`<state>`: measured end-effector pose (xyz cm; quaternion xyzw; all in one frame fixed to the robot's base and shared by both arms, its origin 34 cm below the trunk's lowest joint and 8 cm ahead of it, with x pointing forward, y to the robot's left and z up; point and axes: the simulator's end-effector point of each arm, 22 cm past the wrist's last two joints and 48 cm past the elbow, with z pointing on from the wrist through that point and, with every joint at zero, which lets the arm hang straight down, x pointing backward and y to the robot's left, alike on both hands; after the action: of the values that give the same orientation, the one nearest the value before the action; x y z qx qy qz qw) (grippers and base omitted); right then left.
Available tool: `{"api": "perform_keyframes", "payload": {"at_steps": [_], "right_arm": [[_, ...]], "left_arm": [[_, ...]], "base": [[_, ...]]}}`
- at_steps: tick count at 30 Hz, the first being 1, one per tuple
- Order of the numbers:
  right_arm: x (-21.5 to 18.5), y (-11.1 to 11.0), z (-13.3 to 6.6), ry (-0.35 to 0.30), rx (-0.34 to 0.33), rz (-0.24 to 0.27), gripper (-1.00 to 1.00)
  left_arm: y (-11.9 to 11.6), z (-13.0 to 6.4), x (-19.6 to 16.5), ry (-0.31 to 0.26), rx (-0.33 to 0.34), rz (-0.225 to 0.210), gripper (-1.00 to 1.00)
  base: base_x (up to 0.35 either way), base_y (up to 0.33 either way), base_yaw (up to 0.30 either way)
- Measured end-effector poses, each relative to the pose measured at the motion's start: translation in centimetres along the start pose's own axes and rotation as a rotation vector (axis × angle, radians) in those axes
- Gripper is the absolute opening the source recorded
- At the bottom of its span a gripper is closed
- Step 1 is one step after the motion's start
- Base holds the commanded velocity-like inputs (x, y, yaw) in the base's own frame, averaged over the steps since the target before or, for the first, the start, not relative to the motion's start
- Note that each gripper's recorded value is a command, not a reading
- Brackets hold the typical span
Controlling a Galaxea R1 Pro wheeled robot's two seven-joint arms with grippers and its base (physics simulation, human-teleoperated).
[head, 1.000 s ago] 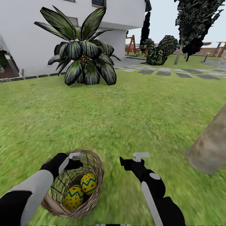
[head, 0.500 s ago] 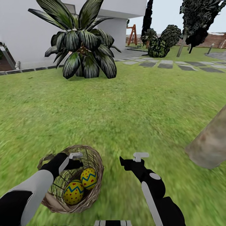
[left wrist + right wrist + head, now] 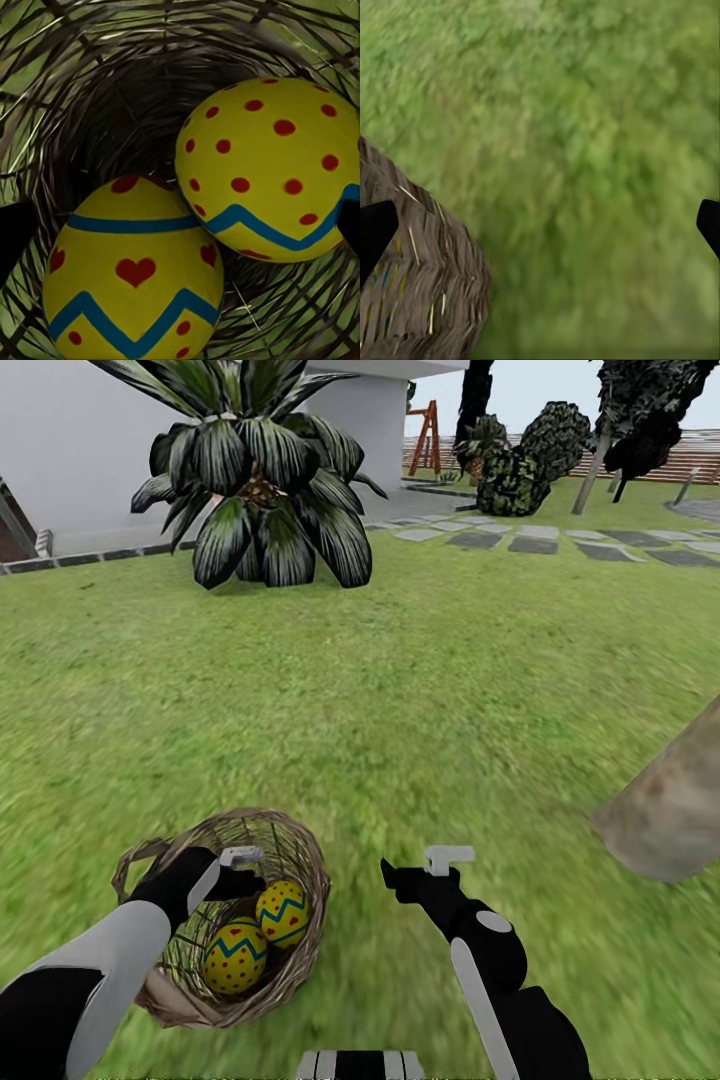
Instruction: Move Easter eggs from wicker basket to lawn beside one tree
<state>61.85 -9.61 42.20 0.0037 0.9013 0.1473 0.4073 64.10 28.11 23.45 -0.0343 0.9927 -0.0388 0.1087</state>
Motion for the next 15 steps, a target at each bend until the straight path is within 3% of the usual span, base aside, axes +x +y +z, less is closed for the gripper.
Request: {"api": "perform_keyframes", "payload": {"at_steps": [9,15], "right_arm": [[1.7,-0.5,1.0,0.036,0.005,0.010,1.00],[1.7,-0.5,1.0,0.035,0.004,0.010,1.00]], "left_arm": [[-0.2,1.8,1.4,0.035,0.017,-0.002,1.00],[-1.1,1.8,1.5,0.035,0.057,0.003,1.00]], "base": [[0.000,0.000,0.000],[0.000,0.000,0.000]]}}
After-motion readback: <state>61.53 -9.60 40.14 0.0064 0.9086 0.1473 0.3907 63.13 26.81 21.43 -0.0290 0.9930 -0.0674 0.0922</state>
